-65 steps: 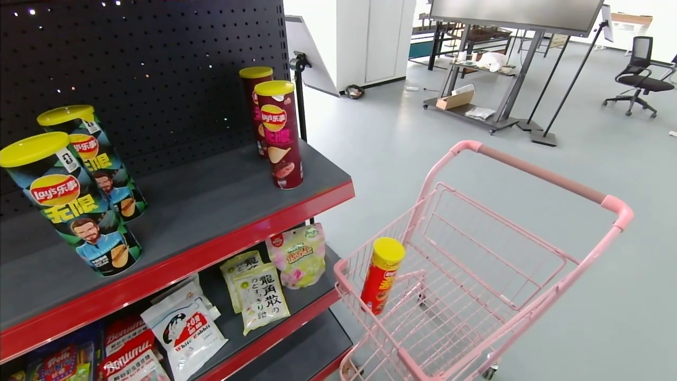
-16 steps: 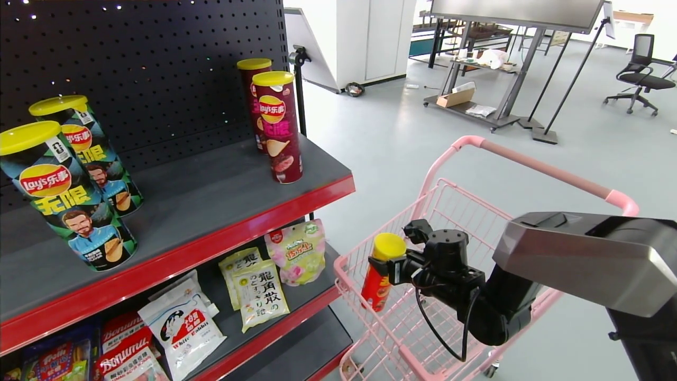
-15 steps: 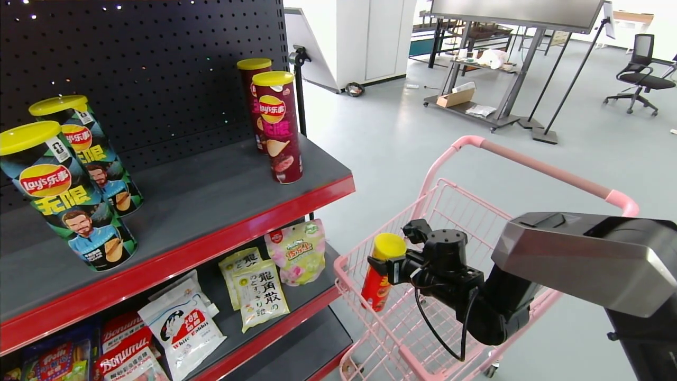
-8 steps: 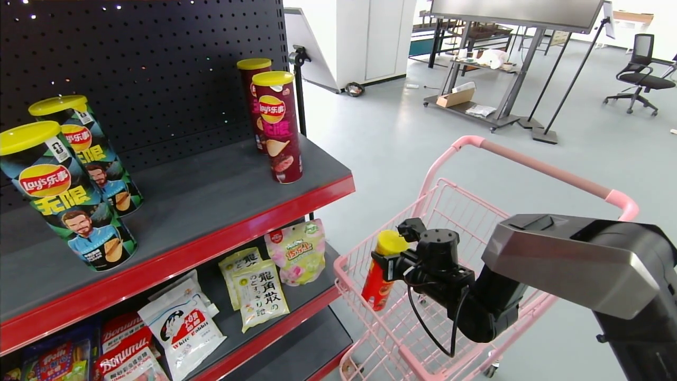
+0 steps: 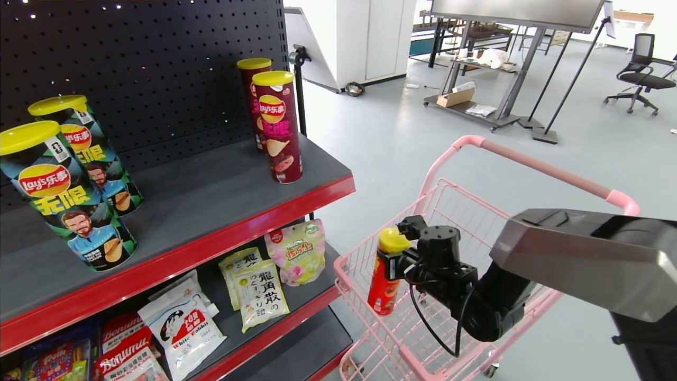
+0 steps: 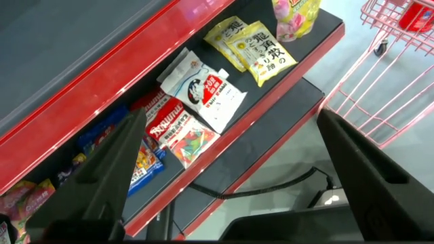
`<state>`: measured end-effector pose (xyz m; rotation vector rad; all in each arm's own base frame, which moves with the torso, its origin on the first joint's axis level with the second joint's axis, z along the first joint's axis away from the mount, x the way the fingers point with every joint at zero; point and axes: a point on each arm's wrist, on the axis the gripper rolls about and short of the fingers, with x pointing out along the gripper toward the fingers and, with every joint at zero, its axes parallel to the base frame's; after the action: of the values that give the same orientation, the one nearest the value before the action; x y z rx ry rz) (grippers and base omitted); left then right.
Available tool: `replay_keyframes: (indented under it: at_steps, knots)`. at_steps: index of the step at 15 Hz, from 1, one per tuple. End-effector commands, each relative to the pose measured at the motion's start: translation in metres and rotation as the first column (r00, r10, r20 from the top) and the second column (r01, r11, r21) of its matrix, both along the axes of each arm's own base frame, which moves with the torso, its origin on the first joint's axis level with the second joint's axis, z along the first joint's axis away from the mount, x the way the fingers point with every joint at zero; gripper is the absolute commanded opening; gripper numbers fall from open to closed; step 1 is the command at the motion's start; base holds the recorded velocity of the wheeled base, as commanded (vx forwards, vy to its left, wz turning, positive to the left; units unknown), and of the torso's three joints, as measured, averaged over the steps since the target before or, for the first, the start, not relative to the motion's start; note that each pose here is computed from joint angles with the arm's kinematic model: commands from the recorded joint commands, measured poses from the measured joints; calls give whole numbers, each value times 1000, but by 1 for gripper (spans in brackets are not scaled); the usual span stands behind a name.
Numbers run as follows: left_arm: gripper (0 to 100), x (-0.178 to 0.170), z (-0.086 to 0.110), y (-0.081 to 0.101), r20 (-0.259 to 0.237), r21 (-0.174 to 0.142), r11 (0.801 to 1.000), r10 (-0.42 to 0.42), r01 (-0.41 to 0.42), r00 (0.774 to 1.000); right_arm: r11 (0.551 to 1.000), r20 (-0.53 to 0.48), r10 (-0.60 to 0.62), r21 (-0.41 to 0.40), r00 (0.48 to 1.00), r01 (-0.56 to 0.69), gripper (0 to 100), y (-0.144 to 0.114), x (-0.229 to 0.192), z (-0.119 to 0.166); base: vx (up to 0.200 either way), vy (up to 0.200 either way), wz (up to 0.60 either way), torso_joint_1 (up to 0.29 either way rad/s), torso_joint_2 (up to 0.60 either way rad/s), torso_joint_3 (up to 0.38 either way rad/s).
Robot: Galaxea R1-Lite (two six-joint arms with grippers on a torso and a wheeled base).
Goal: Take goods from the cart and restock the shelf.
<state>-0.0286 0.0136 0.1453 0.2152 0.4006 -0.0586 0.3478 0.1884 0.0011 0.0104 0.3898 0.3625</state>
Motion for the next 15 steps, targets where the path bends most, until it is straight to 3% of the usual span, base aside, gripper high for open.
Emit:
replay_keyframes:
  at_steps: [1,4,7,10,12,15]
  knots:
    - [100,0,-2,0,-7,0,1000,-4,4,1000,1000,86,-5,2,996,5,0,-16,-28,93,0,0,0,0,0,0]
    - [100,2,-5,-1,-19,2,1000,-7,7,1000,999,177,18,-43,984,-10,0,-34,-56,162,0,0,0,0,0,0]
    - [100,3,-5,0,-22,53,999,0,1,1000,985,172,-79,-135,982,103,0,-67,-105,207,0,0,0,0,0,0]
    - [100,9,-8,-2,33,38,999,18,-19,999,981,161,-98,-149,982,123,0,-100,-167,241,0,0,0,0,0,0]
    - [100,10,-13,-2,63,30,999,18,-20,998,981,171,-122,-130,978,145,0,-120,-197,243,0,0,0,0,0,0]
    - [100,10,-5,-2,18,31,1000,2,-2,1000,953,196,-219,-165,956,252,0,-158,-246,231,0,0,0,0,0,0]
